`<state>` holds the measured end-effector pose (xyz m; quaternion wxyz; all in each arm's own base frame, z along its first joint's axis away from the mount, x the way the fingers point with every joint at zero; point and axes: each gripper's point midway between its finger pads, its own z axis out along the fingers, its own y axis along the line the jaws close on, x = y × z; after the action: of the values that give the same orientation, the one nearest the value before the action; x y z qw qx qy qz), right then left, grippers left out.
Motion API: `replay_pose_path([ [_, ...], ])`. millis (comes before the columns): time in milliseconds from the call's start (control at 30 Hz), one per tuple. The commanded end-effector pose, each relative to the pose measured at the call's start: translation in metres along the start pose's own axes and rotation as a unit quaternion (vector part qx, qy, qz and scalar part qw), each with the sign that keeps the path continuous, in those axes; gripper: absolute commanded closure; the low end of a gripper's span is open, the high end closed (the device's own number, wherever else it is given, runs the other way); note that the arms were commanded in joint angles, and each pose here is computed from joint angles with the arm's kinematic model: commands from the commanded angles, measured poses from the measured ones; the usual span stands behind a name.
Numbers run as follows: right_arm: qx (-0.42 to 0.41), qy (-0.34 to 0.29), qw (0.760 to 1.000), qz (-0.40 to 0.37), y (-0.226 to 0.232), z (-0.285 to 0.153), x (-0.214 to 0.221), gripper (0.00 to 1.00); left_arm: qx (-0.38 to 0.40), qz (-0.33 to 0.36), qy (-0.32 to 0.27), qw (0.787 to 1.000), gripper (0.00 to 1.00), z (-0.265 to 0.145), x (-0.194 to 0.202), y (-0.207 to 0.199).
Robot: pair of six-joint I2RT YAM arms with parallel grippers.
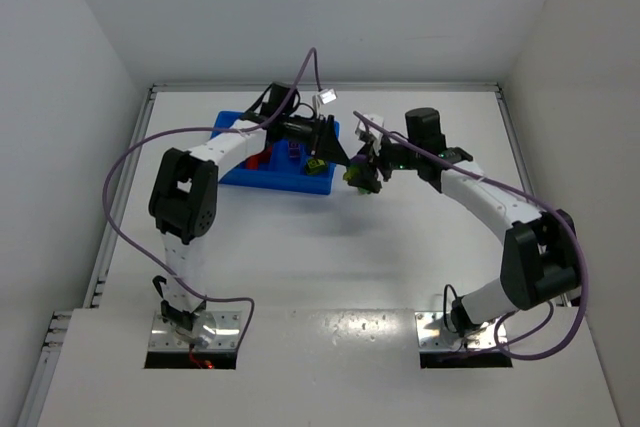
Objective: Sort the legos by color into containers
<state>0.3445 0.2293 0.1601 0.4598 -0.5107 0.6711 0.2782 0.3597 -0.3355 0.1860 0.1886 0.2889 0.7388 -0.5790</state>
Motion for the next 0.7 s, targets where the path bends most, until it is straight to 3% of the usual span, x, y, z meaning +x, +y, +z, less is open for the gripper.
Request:
replay_pose_path([
  [0, 0.003, -0.041, 0.997, -0.06, 0.0, -0.001, -0.033, 1.0, 0.011, 0.026, -0.004, 1.0, 0.16, 0.01, -0.014, -0.009],
  [533, 0.014, -0.033, 0.997, -0.069, -0.011, 0.003, -0.032, 1.0, 0.037, 0.039, 0.006, 0.999, 0.14, 0.019, -0.014, -0.019],
  [567, 0.021, -0.035, 0.997, -0.069, -0.014, 0.003, -0.034, 1.0, 0.04, 0.044, 0.008, 0.998, 0.17, 0.022, -0.015, -0.023],
  [667, 0.041, -0.04, 0.995, -0.08, -0.018, 0.0, -0.044, 1.0, 0.05, 0.035, 0.016, 0.998, 0.39, 0.024, -0.009, -0.019],
])
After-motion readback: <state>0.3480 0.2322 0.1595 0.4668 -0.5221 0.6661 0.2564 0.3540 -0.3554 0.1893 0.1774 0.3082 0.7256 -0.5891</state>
